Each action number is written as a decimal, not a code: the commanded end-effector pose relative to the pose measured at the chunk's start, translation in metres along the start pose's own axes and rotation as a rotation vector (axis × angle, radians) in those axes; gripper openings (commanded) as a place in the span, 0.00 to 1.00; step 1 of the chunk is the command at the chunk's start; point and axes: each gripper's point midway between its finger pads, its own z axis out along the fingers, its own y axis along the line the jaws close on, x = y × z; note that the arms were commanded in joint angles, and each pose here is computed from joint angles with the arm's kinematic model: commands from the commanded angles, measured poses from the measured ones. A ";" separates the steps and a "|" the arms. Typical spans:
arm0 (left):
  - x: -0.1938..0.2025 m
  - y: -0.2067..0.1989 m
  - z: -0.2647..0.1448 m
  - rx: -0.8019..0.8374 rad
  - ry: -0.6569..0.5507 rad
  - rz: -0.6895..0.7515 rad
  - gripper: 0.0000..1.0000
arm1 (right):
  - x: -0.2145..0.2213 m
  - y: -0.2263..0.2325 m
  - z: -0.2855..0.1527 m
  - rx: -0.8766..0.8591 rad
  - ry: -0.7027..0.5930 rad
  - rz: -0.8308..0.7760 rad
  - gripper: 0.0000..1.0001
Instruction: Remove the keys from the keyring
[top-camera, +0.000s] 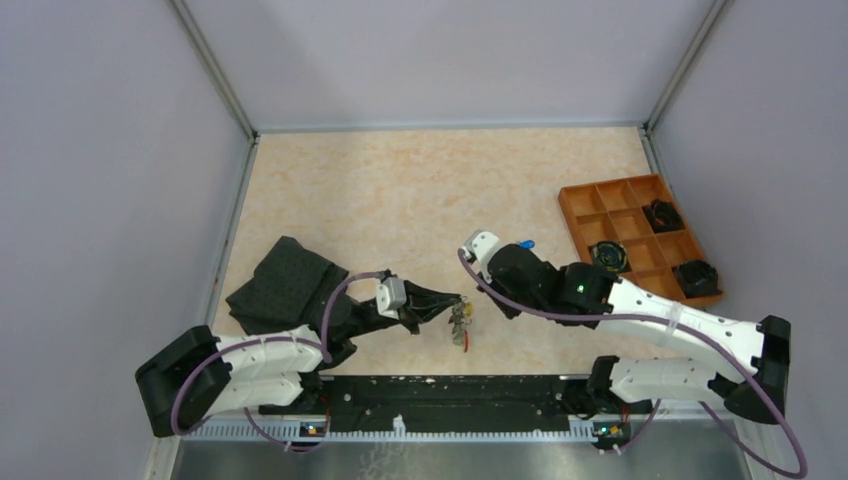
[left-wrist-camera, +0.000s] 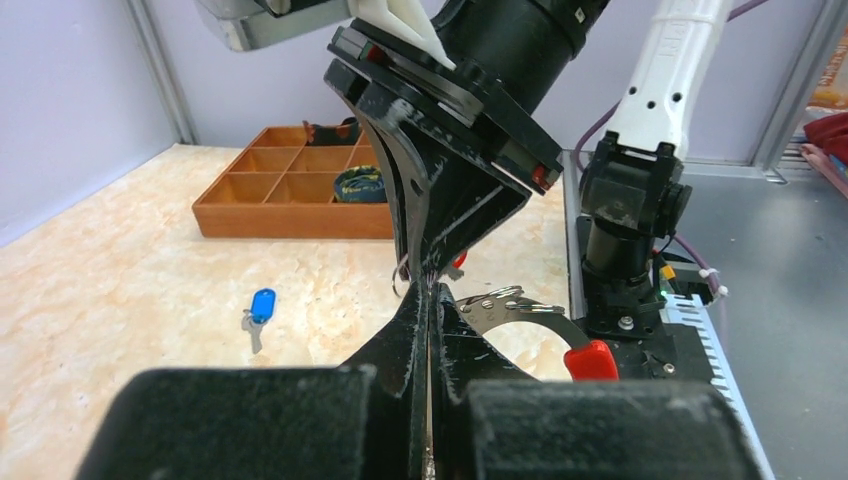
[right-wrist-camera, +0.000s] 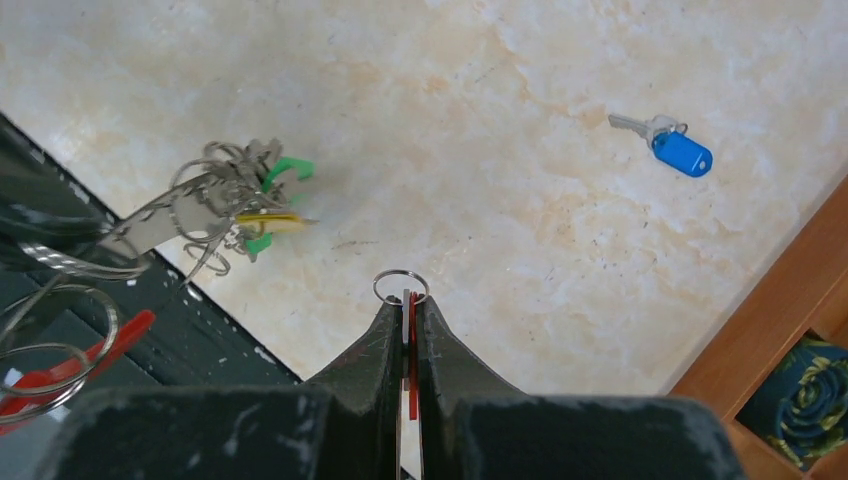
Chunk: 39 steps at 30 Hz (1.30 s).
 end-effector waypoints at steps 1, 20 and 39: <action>-0.026 0.016 -0.001 -0.072 -0.086 0.012 0.00 | -0.013 -0.019 0.006 0.051 -0.073 0.184 0.00; 0.004 0.097 -0.012 -0.404 0.138 -0.355 0.00 | 0.030 -0.147 0.103 0.512 -0.246 0.960 0.00; 0.007 0.113 -0.028 -0.547 0.188 -0.395 0.00 | 0.040 -0.157 0.119 0.495 -0.258 0.992 0.23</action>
